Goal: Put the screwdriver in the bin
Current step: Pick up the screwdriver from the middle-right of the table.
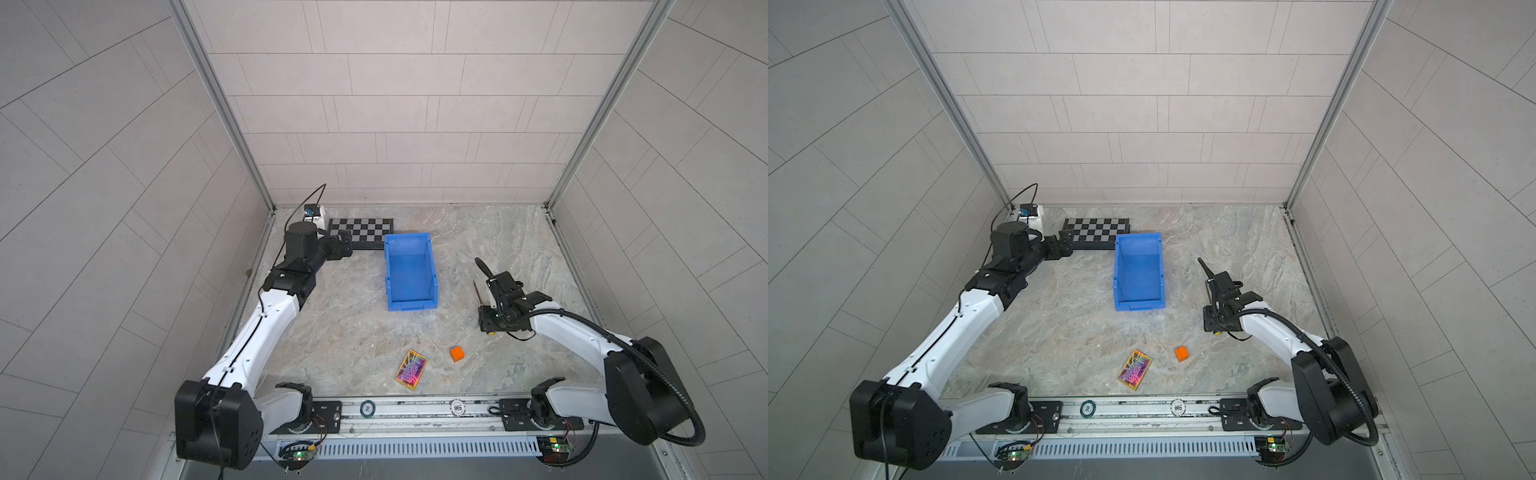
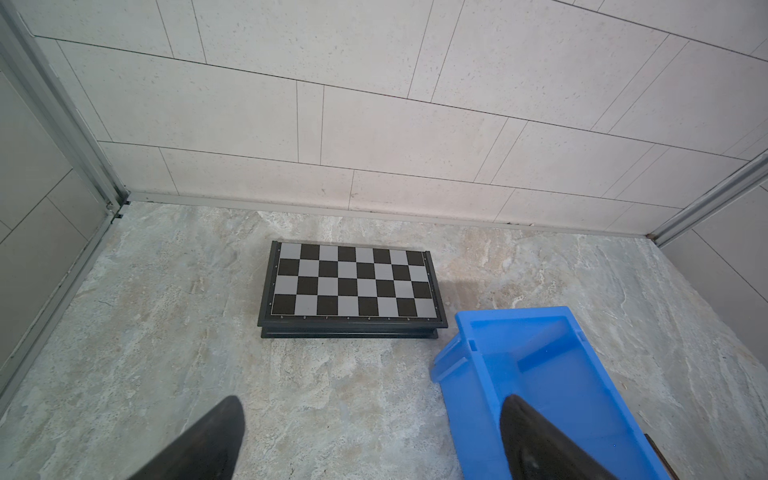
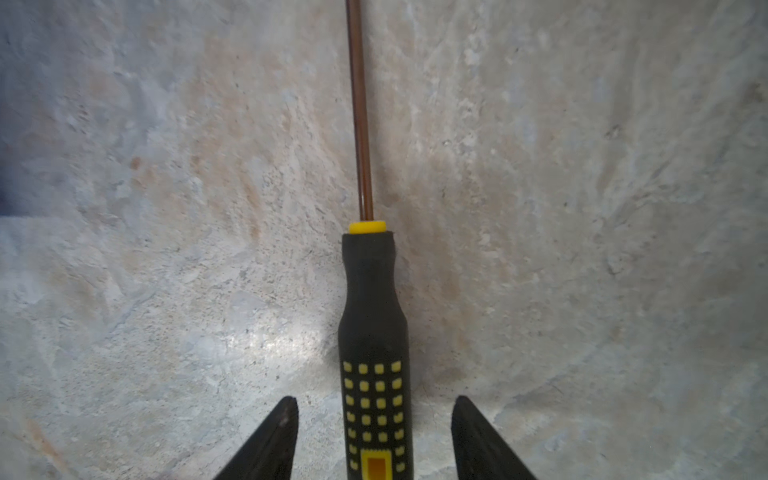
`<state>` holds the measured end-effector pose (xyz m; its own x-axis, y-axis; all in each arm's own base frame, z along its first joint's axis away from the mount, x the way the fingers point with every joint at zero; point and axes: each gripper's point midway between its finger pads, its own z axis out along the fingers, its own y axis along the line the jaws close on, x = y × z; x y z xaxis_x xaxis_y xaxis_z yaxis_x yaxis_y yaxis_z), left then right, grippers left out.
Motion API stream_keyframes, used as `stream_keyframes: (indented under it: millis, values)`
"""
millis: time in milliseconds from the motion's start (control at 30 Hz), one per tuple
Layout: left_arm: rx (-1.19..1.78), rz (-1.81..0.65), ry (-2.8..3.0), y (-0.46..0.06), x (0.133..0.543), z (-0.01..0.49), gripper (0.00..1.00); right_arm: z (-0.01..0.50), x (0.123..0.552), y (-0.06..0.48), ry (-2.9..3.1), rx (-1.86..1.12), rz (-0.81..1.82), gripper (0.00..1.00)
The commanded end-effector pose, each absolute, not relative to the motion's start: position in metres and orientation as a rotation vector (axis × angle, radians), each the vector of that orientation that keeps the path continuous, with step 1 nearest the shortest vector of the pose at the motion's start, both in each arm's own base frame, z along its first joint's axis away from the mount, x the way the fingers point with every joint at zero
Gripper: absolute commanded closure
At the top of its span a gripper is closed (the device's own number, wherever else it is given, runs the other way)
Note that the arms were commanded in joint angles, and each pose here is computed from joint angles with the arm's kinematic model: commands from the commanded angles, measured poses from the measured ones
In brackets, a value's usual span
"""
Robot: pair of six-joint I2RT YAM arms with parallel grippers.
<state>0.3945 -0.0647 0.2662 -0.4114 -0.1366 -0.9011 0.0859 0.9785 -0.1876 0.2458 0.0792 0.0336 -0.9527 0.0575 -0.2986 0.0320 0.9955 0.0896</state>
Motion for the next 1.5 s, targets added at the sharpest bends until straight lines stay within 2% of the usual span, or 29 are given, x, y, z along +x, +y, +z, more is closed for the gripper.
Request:
stream_keyframes:
  millis: [0,467,700,767,833,1000,1200,1467]
  values:
    - [-0.035,-0.214,1.927,-0.060,0.392,0.289,0.00,0.030,0.249,0.080,2.851,0.073,0.102,0.42]
    - [-0.052,-0.164,1.914,-0.050,0.388,0.295,0.00,0.018,0.252,0.076,2.859,0.079,0.050,0.56]
    - [-0.068,-0.147,1.912,-0.045,0.387,0.296,0.01,0.019,0.255,0.078,2.857,0.068,0.057,0.68]
    - [-0.071,-0.140,1.911,-0.044,0.386,0.296,0.00,0.021,0.257,0.079,2.854,0.059,0.063,0.80]
    - [-0.073,-0.135,1.911,-0.043,0.386,0.296,0.00,0.026,0.259,0.080,2.843,0.051,0.062,0.83]
    - [-0.093,-0.109,1.901,-0.036,0.384,0.299,0.00,0.052,0.269,0.088,2.792,0.003,0.057,0.83]
    - [-0.105,-0.094,1.901,-0.032,0.384,0.298,0.00,0.114,0.297,0.113,2.652,-0.085,0.108,0.85]
    - [-0.109,-0.111,1.897,-0.032,0.384,0.298,0.01,0.183,0.334,0.182,2.500,-0.294,0.191,0.85]
